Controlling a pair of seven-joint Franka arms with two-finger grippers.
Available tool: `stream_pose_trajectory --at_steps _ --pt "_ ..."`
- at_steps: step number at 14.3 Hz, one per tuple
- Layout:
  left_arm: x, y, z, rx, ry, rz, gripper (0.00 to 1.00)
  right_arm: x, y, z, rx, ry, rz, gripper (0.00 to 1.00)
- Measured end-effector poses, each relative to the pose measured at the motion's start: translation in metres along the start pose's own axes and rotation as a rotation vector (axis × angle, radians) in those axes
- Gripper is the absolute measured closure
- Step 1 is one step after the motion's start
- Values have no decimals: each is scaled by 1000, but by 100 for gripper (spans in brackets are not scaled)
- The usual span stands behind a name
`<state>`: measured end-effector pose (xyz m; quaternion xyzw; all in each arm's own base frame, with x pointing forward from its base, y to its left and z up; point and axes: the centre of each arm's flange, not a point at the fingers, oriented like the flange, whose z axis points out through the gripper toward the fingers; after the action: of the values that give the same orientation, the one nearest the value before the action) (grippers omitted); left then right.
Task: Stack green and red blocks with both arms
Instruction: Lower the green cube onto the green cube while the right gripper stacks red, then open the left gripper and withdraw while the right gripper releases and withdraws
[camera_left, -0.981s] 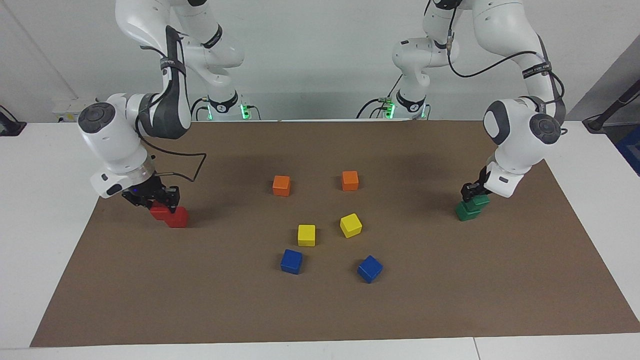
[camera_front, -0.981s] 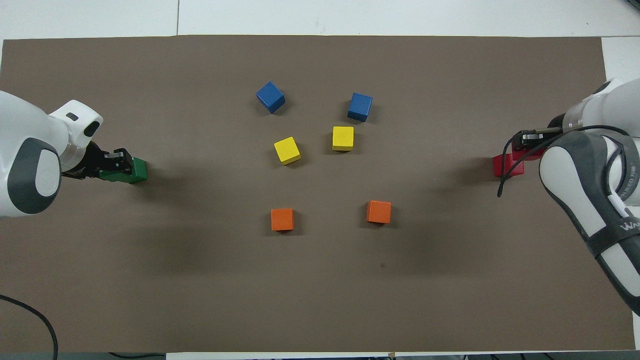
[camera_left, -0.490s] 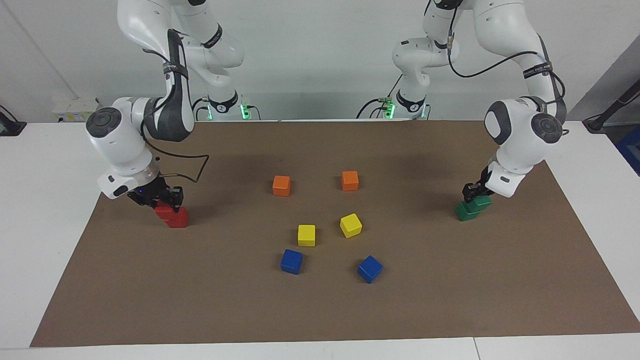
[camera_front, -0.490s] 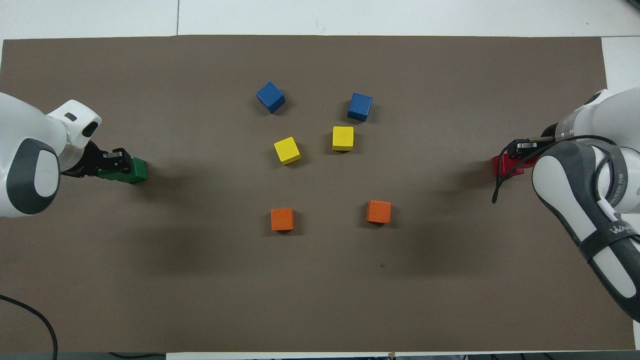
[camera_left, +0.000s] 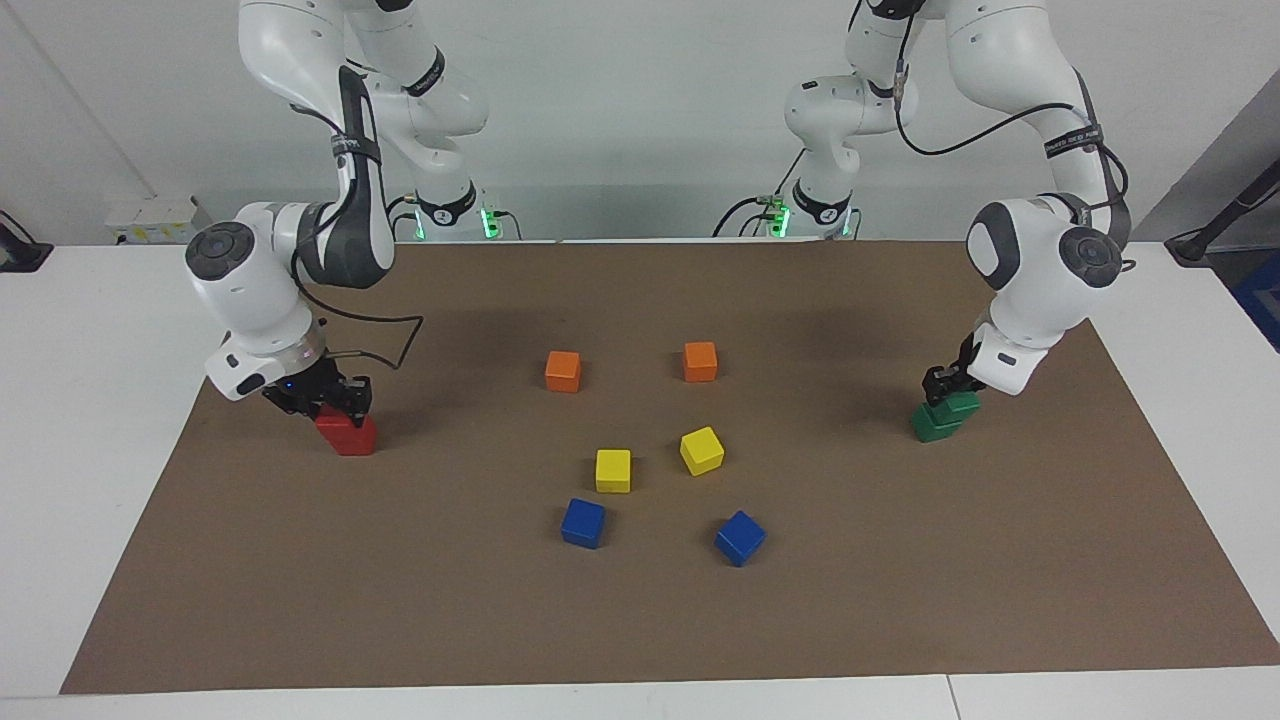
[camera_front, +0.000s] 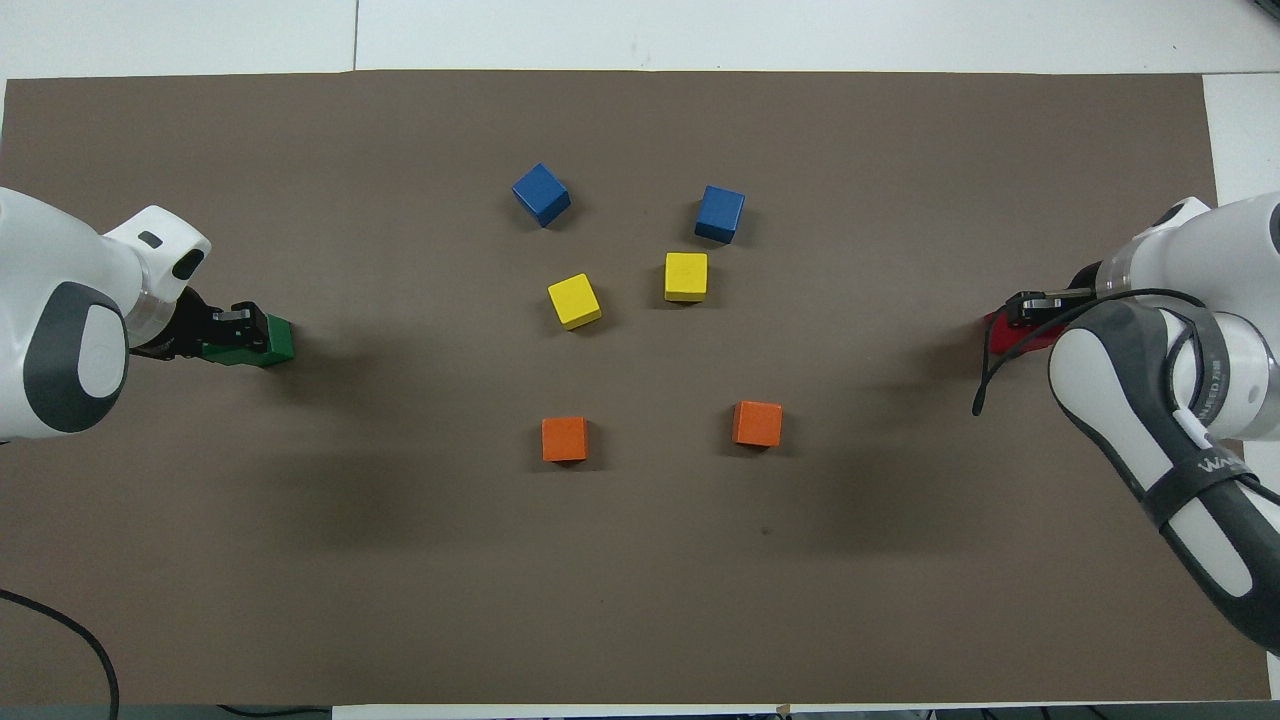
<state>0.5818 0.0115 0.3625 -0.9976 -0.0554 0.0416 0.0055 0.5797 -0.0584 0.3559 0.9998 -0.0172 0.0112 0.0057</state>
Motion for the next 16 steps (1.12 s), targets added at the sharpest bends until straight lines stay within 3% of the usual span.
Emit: stream_pose_trajectory --at_steps 3,4,8,12,16 --pt "0 0 0 0 4 0 45 -1 0 1 0 -2 1 46" --pt "0 0 0 -1 6 1 40 -1 1 1 0 -1 1 46" --pt "0 0 1 -1 6 2 0 -1 3 1 0 -1 4 46" --pt "1 0 -5 -1 17 1 0 1 4 0 -1 14 2 46" --pt "-2 -15 -65 -2 26 -23 0 1 4 0 -1 20 0 46"
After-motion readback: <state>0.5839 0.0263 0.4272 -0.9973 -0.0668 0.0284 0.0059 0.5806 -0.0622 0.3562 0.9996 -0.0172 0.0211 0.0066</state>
